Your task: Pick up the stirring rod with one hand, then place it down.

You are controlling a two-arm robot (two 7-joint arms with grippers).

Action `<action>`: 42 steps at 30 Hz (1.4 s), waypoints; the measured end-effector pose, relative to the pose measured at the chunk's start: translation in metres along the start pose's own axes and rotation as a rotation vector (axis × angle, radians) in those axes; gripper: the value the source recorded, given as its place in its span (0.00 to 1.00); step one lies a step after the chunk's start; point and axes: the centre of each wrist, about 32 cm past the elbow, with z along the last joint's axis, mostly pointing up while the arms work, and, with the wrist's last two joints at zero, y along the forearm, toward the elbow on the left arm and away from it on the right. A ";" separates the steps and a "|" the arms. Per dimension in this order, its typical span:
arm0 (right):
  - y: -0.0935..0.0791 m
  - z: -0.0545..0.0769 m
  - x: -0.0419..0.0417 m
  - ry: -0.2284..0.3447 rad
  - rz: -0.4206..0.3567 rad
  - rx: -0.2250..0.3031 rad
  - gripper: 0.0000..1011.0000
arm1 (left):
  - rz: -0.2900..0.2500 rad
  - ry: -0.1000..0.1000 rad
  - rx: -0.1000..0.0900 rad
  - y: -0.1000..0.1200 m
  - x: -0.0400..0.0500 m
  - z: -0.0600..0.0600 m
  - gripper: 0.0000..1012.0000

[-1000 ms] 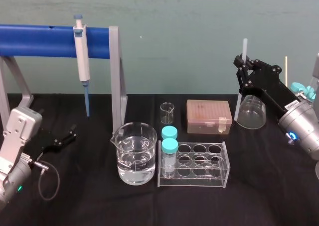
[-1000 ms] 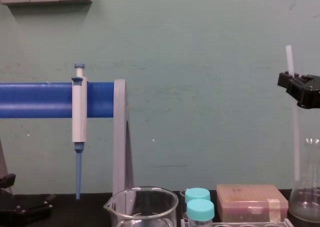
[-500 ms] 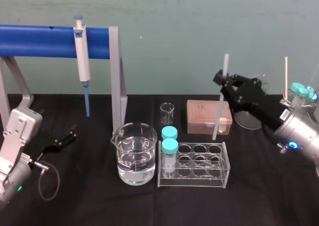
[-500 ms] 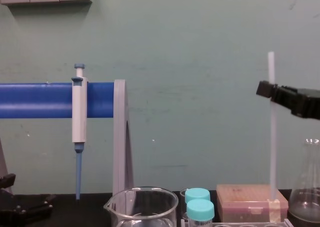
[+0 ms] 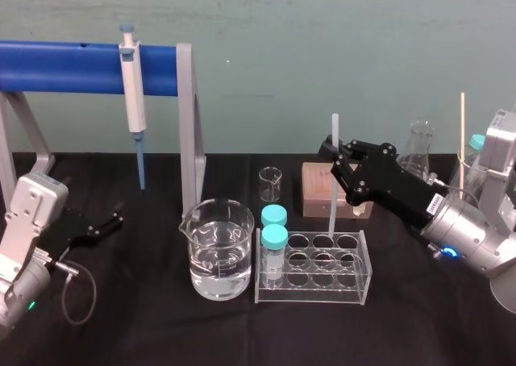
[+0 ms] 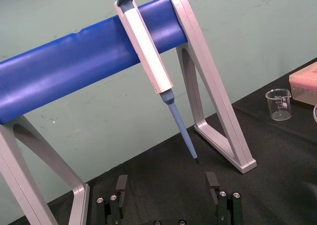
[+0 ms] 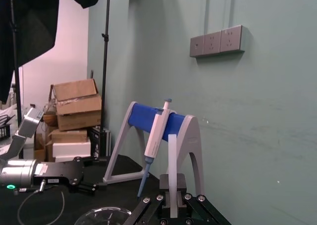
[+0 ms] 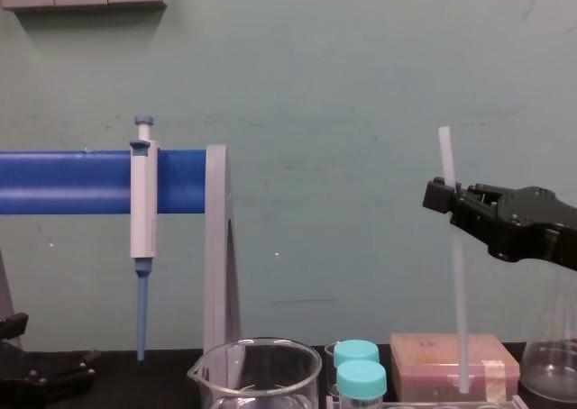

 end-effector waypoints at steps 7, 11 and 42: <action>0.003 -0.008 0.0019 0.007 -0.009 -0.014 0.07 | 0.000 0.000 0.000 0.000 0.0000 0.000 0.99; 0.004 -0.014 0.0028 0.020 -0.019 -0.026 0.07 | 0.000 0.000 0.000 0.000 0.0000 0.000 0.99; 0.010 -0.054 -0.0021 0.085 -0.044 -0.099 0.07 | 0.000 0.000 0.000 0.000 0.0000 0.000 0.99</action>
